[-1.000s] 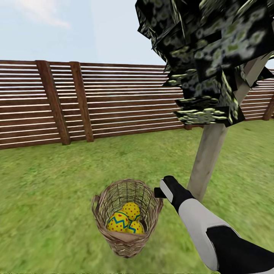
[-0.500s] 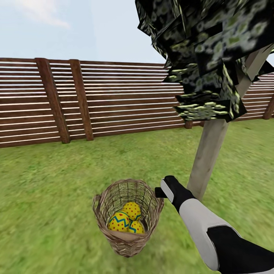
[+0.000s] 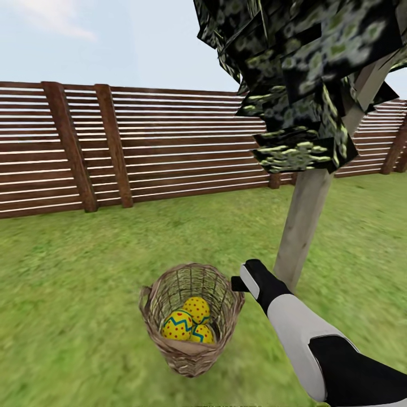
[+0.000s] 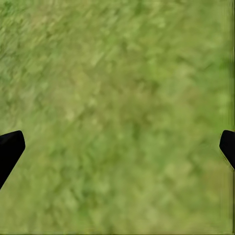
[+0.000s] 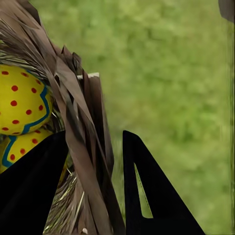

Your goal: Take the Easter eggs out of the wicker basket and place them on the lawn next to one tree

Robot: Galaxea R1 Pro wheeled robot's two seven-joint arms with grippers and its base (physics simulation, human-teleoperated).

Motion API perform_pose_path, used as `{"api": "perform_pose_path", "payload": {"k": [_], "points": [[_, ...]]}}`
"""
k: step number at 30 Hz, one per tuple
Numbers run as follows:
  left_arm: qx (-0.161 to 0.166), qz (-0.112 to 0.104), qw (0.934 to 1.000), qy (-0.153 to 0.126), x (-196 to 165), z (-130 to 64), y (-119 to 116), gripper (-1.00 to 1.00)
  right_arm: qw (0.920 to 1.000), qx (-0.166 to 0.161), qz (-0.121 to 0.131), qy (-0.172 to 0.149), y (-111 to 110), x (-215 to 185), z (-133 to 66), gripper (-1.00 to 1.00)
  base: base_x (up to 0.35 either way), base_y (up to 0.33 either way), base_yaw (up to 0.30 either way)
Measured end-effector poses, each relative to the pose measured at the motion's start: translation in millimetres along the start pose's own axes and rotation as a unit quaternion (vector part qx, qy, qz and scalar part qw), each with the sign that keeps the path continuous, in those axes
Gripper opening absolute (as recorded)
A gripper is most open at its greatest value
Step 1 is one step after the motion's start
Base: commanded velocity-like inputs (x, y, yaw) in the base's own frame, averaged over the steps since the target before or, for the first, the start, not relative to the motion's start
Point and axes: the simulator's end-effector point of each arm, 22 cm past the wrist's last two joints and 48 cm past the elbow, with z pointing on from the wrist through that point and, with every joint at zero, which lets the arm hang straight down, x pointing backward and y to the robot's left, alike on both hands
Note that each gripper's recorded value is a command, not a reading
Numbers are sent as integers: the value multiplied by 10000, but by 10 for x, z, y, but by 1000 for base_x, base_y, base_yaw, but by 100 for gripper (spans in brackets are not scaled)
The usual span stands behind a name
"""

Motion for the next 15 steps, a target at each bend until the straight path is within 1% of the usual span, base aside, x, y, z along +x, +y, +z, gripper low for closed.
{"api": "perform_pose_path", "payload": {"k": [12,15], "points": [[-5,-2,10000,7,221,164,-72,100,10000,-18,18,-1,6,183,202,-100,0,0,-16],[-5,-1,10000,3,272,205,-91,100,10000,-38,37,-2,12,229,253,-100,0,0,-178]]}}
